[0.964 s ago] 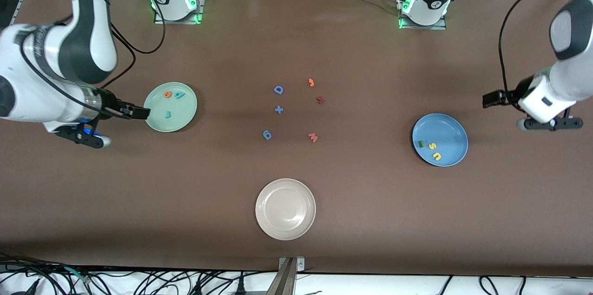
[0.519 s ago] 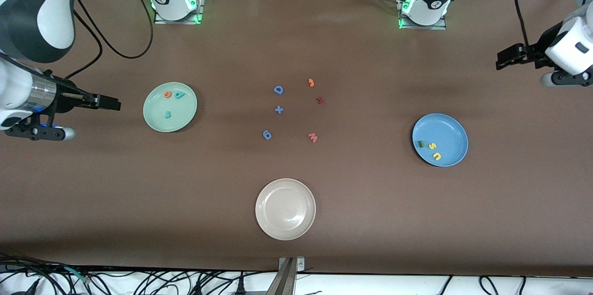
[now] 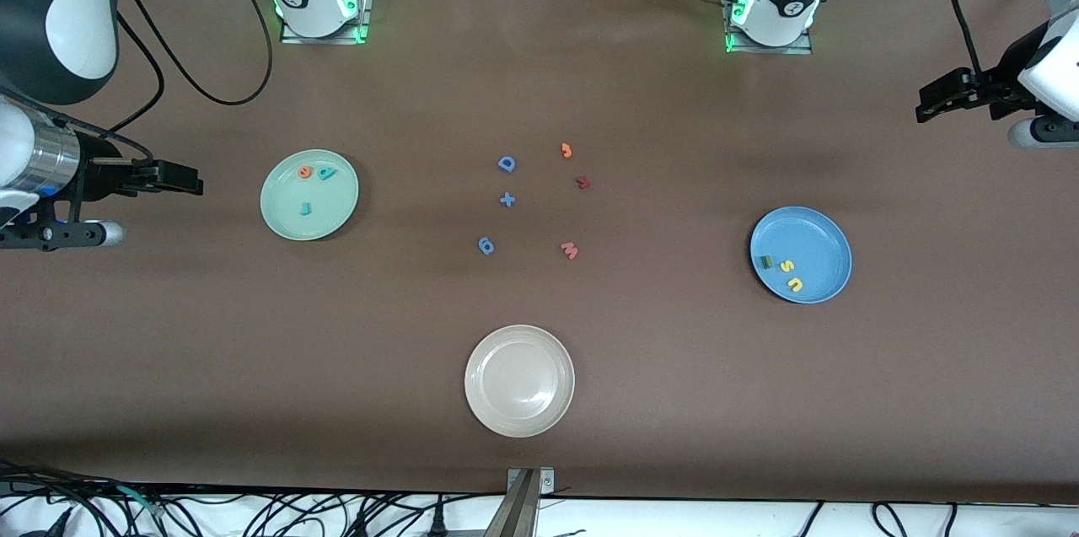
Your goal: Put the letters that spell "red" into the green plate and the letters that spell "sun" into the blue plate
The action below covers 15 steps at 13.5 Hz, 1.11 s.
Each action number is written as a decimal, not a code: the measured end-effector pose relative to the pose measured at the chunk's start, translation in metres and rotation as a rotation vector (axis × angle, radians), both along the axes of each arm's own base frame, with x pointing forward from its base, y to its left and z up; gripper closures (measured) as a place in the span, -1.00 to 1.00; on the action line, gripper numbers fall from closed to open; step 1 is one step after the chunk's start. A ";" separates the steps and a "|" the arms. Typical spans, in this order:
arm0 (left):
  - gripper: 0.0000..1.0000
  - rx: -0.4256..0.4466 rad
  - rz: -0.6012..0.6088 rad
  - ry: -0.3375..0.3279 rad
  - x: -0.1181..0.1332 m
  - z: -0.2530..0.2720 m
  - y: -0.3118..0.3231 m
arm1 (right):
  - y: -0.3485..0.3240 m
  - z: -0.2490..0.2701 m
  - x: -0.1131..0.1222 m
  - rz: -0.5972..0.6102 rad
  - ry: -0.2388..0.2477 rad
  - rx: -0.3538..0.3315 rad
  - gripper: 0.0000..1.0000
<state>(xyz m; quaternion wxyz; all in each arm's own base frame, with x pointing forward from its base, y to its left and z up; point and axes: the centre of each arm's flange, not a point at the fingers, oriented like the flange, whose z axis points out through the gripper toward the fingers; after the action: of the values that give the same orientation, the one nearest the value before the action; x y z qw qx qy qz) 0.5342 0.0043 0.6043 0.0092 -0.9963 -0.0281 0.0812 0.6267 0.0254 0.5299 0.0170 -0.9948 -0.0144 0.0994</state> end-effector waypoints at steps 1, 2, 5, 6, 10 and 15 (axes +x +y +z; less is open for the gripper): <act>-1.00 0.000 -0.001 0.002 0.001 -0.001 -0.001 | 0.001 0.000 0.000 0.001 0.000 0.000 -0.99; -1.00 0.000 -0.002 0.003 0.002 -0.002 -0.001 | 0.001 0.000 0.000 0.002 0.000 0.000 -0.99; -1.00 -0.034 -0.004 -0.016 0.006 -0.002 -0.006 | 0.002 0.000 0.000 0.006 0.000 0.001 -0.99; -1.00 -0.037 -0.003 -0.019 0.006 -0.002 -0.006 | 0.003 0.000 0.000 0.009 0.000 0.001 -0.99; -1.00 -0.037 0.009 -0.024 0.006 -0.001 0.000 | 0.005 0.000 0.000 0.014 0.000 0.002 -0.99; -1.00 -0.036 0.023 -0.039 0.009 -0.001 0.008 | 0.009 -0.005 0.001 0.027 0.007 0.007 -0.99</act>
<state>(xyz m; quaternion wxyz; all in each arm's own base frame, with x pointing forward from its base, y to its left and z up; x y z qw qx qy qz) 0.5429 0.0120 0.6037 -0.0103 -0.9973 -0.0382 0.0624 0.6278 0.0346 0.5254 0.0190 -0.9941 -0.0279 0.1030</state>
